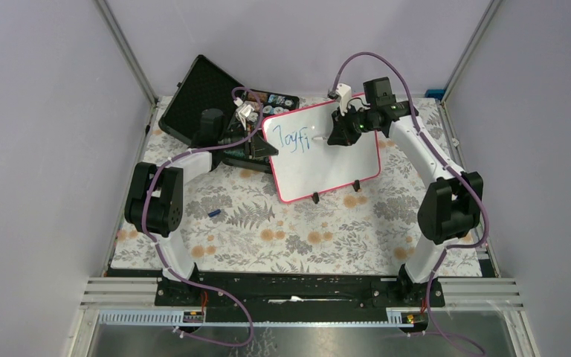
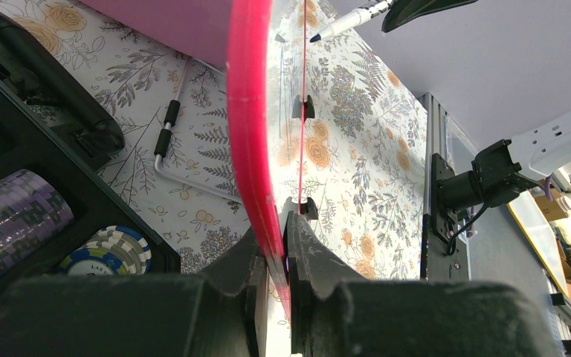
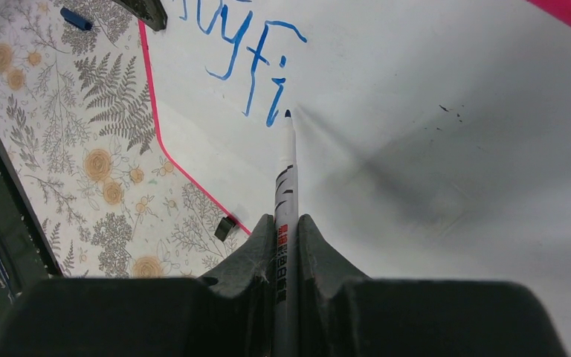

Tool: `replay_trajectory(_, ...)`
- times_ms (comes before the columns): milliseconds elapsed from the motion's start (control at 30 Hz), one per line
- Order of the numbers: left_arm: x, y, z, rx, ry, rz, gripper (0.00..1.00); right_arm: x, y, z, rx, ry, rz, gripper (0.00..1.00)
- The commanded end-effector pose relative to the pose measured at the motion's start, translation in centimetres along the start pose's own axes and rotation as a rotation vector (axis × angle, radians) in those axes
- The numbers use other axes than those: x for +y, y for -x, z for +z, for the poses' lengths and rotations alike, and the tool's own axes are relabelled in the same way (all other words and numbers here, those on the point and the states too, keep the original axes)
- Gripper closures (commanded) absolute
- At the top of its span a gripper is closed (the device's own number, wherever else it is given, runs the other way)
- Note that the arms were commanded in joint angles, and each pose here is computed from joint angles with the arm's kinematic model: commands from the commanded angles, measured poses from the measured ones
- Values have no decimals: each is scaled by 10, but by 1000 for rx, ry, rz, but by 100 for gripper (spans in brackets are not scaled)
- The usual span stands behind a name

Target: Write a sentence on the whiteboard

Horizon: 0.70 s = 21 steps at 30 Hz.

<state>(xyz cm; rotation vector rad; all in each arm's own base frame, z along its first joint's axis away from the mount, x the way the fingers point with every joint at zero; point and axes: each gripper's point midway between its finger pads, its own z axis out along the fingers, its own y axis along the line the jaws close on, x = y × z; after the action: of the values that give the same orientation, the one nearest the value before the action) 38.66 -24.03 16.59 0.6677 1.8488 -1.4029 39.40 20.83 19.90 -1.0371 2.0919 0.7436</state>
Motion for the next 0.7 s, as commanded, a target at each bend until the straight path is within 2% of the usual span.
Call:
replay_trajectory(0,5,7,1,-18,17,122,100,-5,10,1,-20,-3,-14,100)
replay_trajectory(667,7,7,2,-16,15,121,100,-9,0,9,5,-3,0,100)
